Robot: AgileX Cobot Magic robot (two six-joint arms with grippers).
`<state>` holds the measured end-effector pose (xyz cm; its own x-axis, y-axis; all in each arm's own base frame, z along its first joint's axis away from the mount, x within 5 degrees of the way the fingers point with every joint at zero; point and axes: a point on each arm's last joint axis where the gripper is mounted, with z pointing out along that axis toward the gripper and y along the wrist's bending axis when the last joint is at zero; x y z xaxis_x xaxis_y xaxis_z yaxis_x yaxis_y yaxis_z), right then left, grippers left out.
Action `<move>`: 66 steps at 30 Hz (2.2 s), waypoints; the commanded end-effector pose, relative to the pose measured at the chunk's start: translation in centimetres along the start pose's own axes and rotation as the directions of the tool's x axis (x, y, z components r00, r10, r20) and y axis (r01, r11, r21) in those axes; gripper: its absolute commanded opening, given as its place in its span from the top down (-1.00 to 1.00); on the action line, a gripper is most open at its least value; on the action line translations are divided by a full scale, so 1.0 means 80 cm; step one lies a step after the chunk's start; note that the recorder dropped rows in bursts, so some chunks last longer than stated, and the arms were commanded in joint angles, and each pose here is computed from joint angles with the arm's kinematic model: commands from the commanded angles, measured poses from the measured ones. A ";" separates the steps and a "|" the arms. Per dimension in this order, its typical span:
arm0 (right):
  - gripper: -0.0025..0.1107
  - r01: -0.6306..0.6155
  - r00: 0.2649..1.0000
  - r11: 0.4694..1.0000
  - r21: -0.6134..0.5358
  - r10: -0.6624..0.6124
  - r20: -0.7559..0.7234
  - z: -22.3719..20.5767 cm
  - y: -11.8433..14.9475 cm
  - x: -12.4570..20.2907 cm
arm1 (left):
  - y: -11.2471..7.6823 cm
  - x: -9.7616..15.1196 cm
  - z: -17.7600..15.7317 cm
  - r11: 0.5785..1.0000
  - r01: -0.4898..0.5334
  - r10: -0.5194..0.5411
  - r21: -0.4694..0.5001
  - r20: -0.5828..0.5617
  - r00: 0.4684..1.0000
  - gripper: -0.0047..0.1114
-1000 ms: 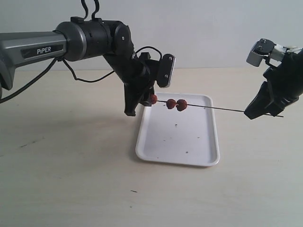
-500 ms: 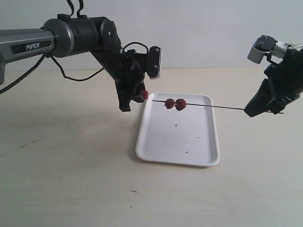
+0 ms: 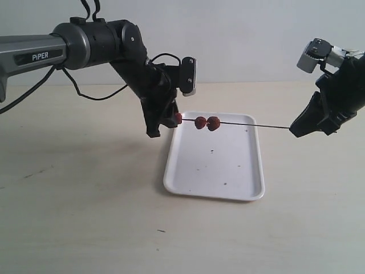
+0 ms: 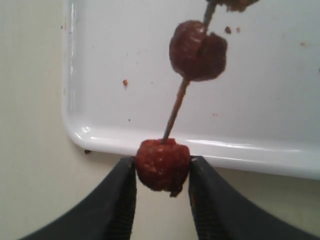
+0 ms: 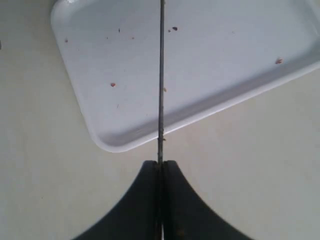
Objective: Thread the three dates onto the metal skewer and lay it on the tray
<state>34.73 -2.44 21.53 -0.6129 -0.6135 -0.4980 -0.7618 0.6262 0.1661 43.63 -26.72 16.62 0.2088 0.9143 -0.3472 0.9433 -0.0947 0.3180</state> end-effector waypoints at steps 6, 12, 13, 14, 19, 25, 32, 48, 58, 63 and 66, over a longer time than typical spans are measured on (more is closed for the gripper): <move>0.96 0.026 0.997 1.000 0.009 -0.027 0.074 -0.007 0.000 -0.010 | -0.002 -0.007 -0.001 0.999 0.036 -0.038 0.022 0.065 0.997 0.29; 0.96 0.039 0.996 0.999 0.010 -0.040 0.074 -0.007 0.000 -0.010 | -0.002 -0.002 -0.001 1.000 0.010 -0.010 0.013 0.021 1.000 0.29; 0.96 0.039 0.996 0.999 0.010 -0.040 0.074 -0.007 0.000 -0.010 | -0.002 -0.001 -0.001 1.000 0.008 -0.009 0.013 0.019 1.000 0.29; 0.96 0.039 0.996 0.999 0.010 -0.040 0.074 -0.007 0.000 -0.010 | -0.002 -0.001 -0.001 1.000 0.008 -0.009 0.013 0.019 1.000 0.29; 0.96 0.039 0.996 0.999 0.015 -0.040 0.074 -0.007 0.000 -0.010 | -0.002 -0.001 -0.001 1.000 0.009 -0.009 0.016 0.018 1.000 0.29; 0.96 0.039 0.995 0.999 0.028 -0.042 0.090 -0.007 -0.001 -0.012 | -0.002 0.001 -0.002 1.000 0.012 -0.012 0.021 0.015 1.000 0.29; 0.96 0.034 0.993 0.999 0.036 -0.038 0.114 -0.007 -0.003 -0.014 | -0.002 0.021 -0.006 0.995 0.053 -0.052 0.086 -0.014 0.999 0.29; 0.96 0.021 0.991 0.999 0.031 -0.025 0.134 -0.007 -0.002 -0.017 | -0.015 0.013 0.048 0.998 0.025 -0.025 0.065 0.000 1.000 0.29; 0.96 0.014 0.989 0.999 0.029 -0.018 0.146 -0.007 -0.002 -0.018 | -0.019 0.000 0.051 0.998 -0.029 0.029 0.055 0.007 1.000 0.29; 0.96 0.012 0.989 1.000 0.028 -0.017 0.148 -0.007 -0.002 -0.018 | -0.021 -0.003 0.053 0.998 -0.031 0.031 0.057 0.011 0.999 0.29; 0.96 0.010 0.988 1.000 0.027 -0.014 0.152 -0.007 -0.002 -0.019 | -0.022 -0.006 0.054 0.998 -0.036 0.035 0.052 0.014 0.999 0.29</move>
<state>35.52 -1.84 22.15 -0.5743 -0.5530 -0.6037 -0.7630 0.6288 0.1498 43.24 -28.23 12.23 0.2414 0.9105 -0.3358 0.9493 -0.1499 0.2763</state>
